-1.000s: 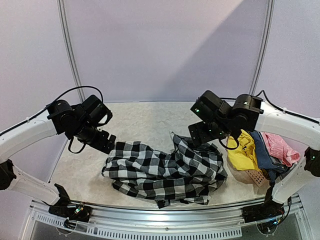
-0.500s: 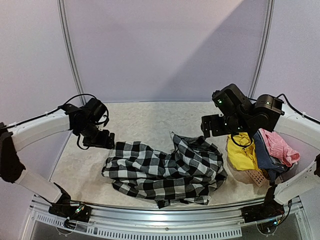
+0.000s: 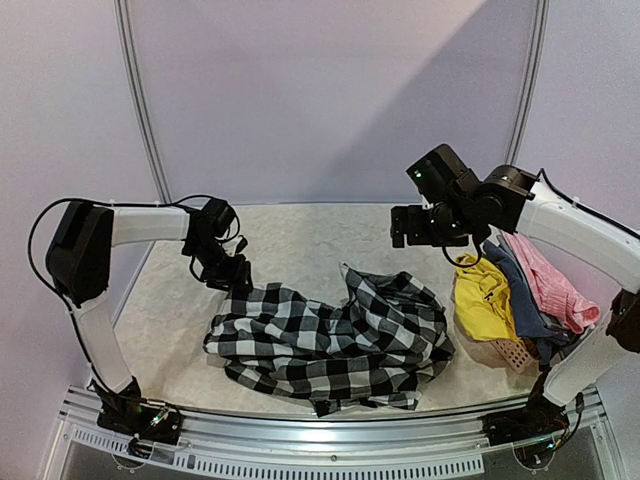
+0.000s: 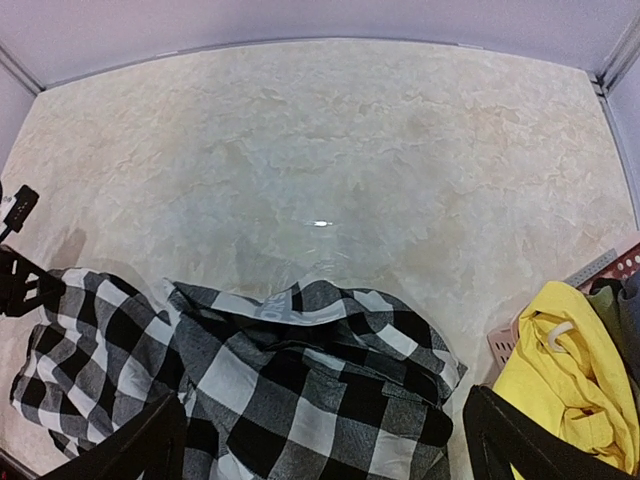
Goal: Fold and stack the mixed laundry pile
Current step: Adjust the crumpled shirt at the center of the board.
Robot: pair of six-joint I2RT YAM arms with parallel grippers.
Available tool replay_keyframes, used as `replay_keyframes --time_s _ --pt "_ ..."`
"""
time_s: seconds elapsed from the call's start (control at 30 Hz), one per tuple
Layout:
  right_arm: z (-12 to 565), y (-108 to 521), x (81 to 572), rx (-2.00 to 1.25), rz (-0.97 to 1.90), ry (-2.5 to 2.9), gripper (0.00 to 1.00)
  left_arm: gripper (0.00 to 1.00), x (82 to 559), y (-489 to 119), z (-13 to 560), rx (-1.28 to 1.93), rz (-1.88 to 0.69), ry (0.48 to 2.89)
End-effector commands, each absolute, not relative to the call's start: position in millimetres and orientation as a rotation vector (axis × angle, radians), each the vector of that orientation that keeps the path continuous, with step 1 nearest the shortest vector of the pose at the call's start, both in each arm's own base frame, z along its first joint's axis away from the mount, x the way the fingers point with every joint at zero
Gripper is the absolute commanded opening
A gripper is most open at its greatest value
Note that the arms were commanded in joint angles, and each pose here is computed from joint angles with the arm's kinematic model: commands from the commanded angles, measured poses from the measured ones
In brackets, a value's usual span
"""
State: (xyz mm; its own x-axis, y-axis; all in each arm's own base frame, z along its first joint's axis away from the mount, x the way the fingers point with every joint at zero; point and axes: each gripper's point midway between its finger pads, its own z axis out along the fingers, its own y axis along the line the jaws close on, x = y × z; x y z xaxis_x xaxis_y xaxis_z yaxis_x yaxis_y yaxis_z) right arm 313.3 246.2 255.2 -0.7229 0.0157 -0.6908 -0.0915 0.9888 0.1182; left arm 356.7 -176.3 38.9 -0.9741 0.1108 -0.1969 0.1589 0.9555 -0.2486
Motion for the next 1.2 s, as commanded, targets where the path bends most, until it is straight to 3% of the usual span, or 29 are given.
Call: replay_keyframes --time_s 0.0,0.2,0.3,0.47,0.83,1.17 --pt "236.0 242.1 327.3 0.058 0.236 2.458 0.95 0.51 352.2 -191.0 34.0 0.235 -0.552 2.935" --pt "217.1 281.7 322.6 -0.181 0.441 2.485 0.9 0.14 343.4 -191.8 31.8 0.279 -0.582 2.939" --pt "195.9 286.0 314.7 -0.298 0.536 2.537 0.83 0.01 344.5 -187.3 36.9 0.273 -0.553 2.933" --pt "162.5 274.9 314.2 -0.432 0.539 2.616 0.72 0.0 344.6 -169.0 48.0 0.189 -0.482 2.92" --pt "97.7 291.4 332.4 -0.75 0.468 2.68 0.63 0.0 353.5 -162.5 54.3 0.184 -0.403 2.915" --pt "58.9 297.4 354.3 -0.782 0.361 2.746 0.6 0.0 356.4 -163.3 56.8 0.23 -0.398 2.928"
